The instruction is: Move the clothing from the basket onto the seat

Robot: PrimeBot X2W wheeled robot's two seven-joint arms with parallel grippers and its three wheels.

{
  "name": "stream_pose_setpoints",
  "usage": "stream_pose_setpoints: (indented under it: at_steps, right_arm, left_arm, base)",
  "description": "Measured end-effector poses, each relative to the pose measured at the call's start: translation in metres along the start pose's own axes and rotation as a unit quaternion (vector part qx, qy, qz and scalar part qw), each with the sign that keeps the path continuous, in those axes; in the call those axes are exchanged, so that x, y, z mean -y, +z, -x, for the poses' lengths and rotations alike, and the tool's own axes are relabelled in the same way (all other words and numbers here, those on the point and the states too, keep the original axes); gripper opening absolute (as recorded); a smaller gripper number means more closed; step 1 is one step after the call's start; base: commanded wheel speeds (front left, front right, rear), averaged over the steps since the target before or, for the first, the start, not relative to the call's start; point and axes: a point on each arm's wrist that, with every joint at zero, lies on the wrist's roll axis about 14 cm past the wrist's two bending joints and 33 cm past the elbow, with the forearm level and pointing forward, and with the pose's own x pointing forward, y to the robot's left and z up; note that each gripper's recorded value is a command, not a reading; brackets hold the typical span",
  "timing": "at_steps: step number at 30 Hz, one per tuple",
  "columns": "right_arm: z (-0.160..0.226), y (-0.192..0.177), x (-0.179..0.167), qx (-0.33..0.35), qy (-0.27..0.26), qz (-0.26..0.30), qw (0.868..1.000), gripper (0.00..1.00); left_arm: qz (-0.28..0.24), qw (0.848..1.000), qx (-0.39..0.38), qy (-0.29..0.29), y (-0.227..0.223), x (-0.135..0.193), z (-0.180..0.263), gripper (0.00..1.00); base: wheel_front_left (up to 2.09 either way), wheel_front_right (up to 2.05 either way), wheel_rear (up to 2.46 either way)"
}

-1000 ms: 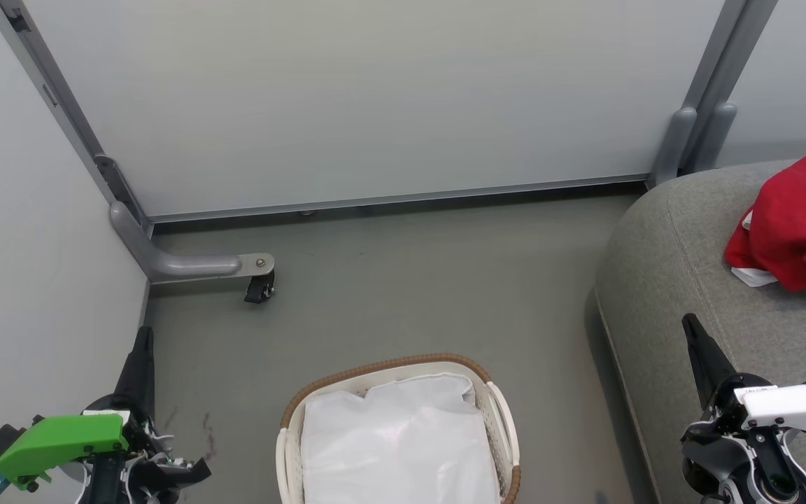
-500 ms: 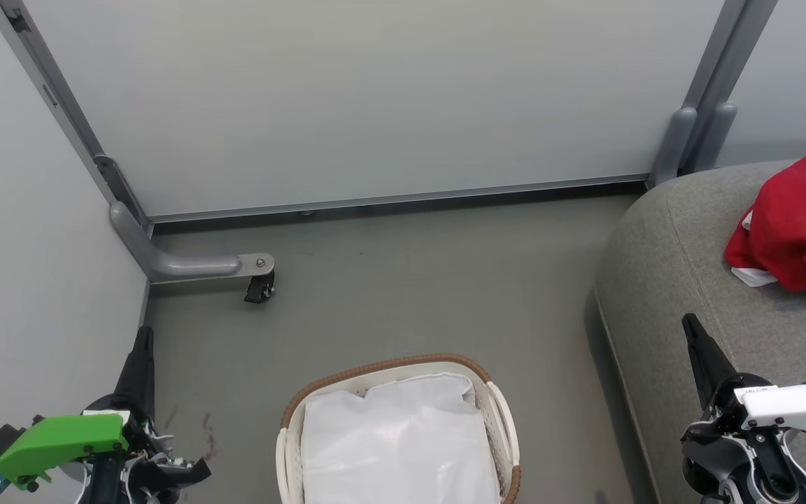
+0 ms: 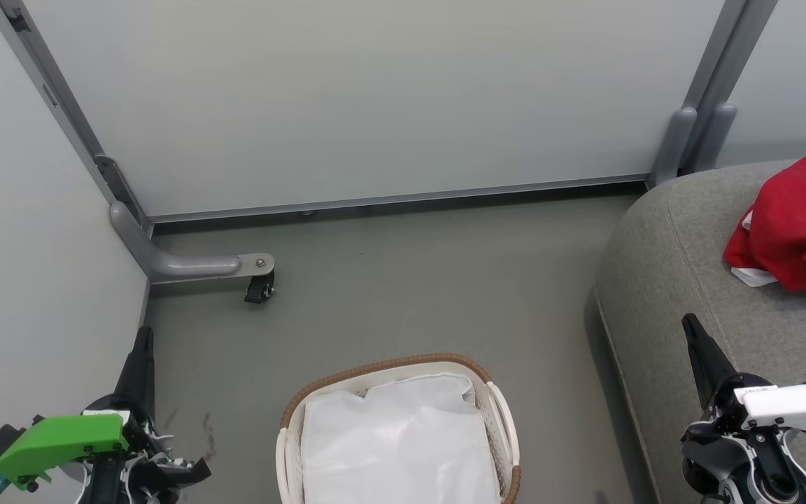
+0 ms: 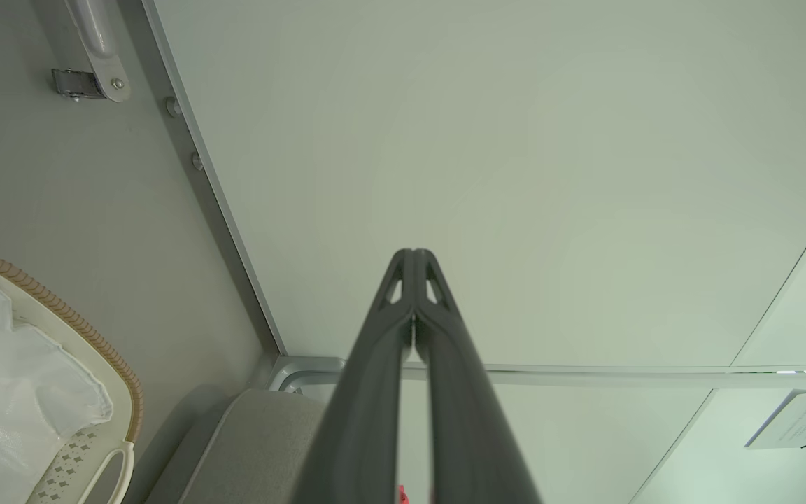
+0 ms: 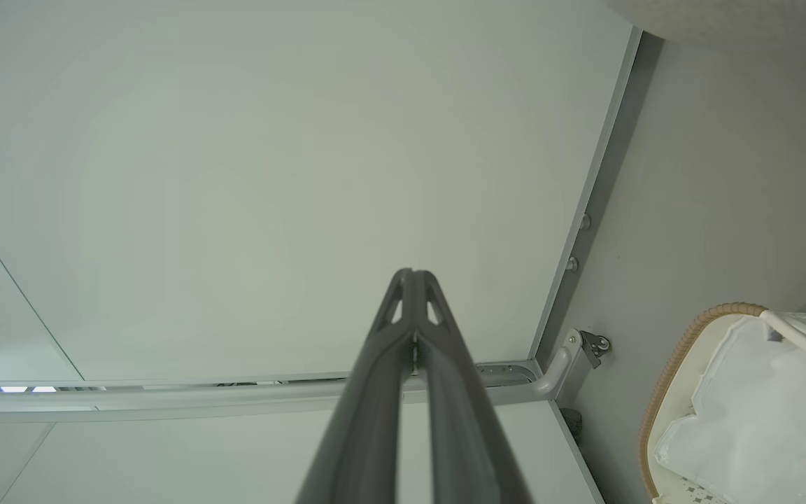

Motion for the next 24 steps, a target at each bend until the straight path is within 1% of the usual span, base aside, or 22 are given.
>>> stream_pose_setpoints:
  at_steps: [24]
  right_arm:
    - [0.0000, 0.0000, -0.0001, 0.000, 0.000, 0.000, 1.000, 0.00]
  left_arm:
    - [0.000, 1.000, 0.000, 0.000, 0.0000, 0.0000, 0.0000, 0.00]
  base:
    - [0.00, 0.00, 0.00]
